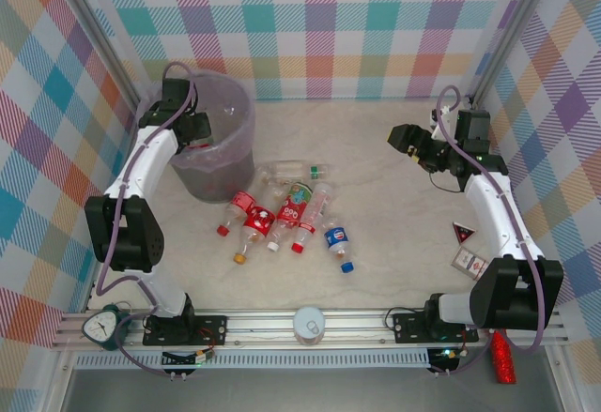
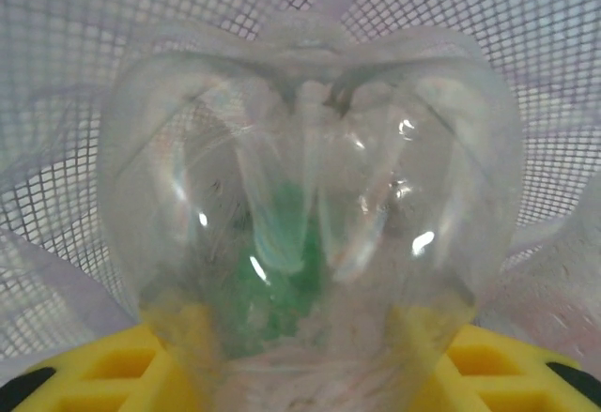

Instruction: Put the plastic bottles in the bin

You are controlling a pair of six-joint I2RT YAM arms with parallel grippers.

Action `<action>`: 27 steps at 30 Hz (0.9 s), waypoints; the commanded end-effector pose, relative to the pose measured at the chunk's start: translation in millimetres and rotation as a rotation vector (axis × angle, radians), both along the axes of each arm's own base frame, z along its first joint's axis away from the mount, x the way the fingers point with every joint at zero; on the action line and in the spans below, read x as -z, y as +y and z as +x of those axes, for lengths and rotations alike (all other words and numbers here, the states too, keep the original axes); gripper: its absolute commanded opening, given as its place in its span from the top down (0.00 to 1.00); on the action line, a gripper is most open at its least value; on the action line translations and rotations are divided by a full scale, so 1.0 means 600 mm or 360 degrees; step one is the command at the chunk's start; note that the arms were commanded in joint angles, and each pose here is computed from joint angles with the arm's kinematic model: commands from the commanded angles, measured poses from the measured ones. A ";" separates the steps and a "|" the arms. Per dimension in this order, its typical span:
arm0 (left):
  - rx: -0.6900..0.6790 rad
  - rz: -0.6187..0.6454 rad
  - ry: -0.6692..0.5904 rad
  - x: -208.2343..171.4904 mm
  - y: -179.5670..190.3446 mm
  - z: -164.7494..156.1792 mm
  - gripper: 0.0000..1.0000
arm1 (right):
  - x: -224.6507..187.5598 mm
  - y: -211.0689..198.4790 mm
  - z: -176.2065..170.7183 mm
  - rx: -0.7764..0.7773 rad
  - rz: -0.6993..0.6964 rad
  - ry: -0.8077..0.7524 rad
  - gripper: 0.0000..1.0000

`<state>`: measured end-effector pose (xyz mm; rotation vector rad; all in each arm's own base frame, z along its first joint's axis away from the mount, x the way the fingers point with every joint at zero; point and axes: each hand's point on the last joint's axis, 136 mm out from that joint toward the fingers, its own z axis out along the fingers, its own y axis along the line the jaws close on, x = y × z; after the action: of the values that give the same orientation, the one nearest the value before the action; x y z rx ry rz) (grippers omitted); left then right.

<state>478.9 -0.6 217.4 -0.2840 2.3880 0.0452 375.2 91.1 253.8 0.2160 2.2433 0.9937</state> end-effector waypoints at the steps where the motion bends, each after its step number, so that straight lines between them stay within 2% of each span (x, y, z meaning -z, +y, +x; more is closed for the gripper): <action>1: 0.0124 -0.0084 0.0005 -0.049 -0.042 -0.015 0.45 | -0.020 0.004 0.003 -0.0034 -0.0028 -0.0061 0.06; 6: 0.0135 -0.0035 -0.0017 -0.085 -0.037 -0.014 0.24 | -0.017 0.005 0.002 -0.0043 -0.0033 -0.0049 0.06; 10: 0.0124 0.0006 -0.0031 -0.099 -0.029 -0.018 0.14 | -0.019 0.002 -0.001 -0.0039 -0.0061 -0.0045 0.05; 14: 0.0123 0.0039 -0.0066 -0.124 -0.024 -0.025 0.10 | -0.020 0.002 -0.007 -0.0044 -0.0070 -0.0029 0.05; 19: 0.0148 0.0018 -0.0226 -0.209 -0.031 -0.059 0.10 | 0.006 0.015 -0.034 -0.0155 -0.0086 0.0079 0.02; 23: 0.0213 0.0063 -0.0346 -0.271 -0.062 -0.110 0.10 | 0.070 0.043 -0.094 -0.0282 -0.0267 0.0289 0.02; 27: 0.0317 0.0100 -0.0456 -0.311 -0.123 -0.154 0.09 | 0.144 0.103 -0.179 -0.0479 -0.0404 0.0514 0.03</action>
<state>409.8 -60.2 377.6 -0.0652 2.1726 -0.0257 314.1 142.0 202.7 -0.0107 2.5455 0.9212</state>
